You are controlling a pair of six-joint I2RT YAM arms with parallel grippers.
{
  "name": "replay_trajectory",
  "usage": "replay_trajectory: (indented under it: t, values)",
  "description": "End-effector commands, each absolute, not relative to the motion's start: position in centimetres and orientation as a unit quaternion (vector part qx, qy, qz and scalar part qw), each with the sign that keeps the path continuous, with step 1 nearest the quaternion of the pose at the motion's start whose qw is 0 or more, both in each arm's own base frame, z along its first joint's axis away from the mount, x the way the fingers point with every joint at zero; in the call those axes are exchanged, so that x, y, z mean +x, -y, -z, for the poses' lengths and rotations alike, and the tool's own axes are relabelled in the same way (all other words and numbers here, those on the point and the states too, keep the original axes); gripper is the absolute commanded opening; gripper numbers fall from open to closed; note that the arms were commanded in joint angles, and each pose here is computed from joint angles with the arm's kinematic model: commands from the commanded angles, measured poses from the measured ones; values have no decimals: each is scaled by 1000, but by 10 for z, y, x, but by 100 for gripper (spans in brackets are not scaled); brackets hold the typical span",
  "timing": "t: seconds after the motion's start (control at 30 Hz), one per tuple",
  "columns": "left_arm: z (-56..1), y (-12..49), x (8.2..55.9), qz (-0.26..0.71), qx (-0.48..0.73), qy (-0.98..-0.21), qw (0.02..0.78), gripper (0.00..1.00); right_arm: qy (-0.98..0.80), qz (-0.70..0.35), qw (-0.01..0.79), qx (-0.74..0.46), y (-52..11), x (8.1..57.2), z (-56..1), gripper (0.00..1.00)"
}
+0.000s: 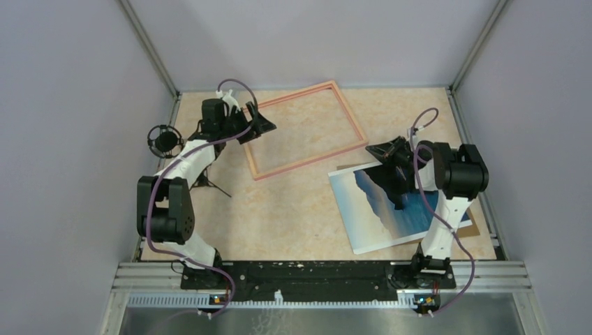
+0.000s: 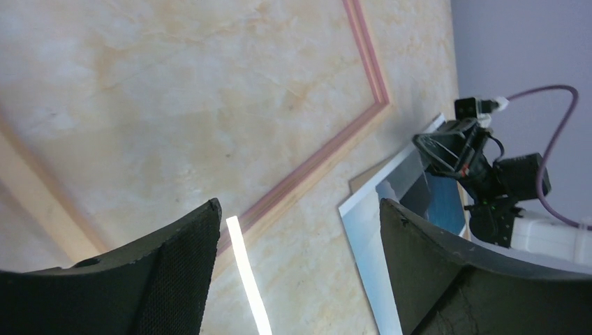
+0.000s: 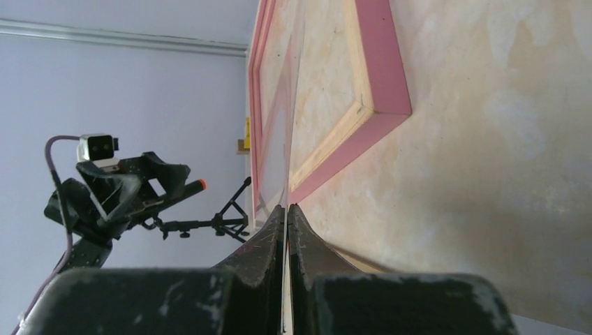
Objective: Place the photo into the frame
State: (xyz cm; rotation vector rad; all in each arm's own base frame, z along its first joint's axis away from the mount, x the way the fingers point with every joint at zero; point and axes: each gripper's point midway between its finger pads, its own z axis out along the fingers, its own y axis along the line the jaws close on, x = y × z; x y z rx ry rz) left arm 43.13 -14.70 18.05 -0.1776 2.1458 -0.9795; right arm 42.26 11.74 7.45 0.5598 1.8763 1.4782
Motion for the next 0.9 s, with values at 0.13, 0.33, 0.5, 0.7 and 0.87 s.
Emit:
replay_trajectory:
  t: [0.13, 0.33, 0.5, 0.7, 0.87]
  values:
    - [-229, 198, 411, 438, 14, -803, 403, 88, -697, -550, 397, 232, -117, 428, -87, 0]
    - [-223, 209, 404, 435, 28, -808, 397, 88, -748, -475, 396, 240, -112, 410, -84, 40]
    - [-220, 211, 405, 430, 32, -811, 394, 87, -789, -426, 406, 175, -109, 410, -92, 72]
    - [-224, 210, 404, 425, 41, -814, 393, 87, -784, -481, 384, 85, -123, 414, -107, 80]
    - [-217, 207, 407, 414, 37, -821, 393, 86, -785, -489, 376, 54, -128, 412, -110, 79]
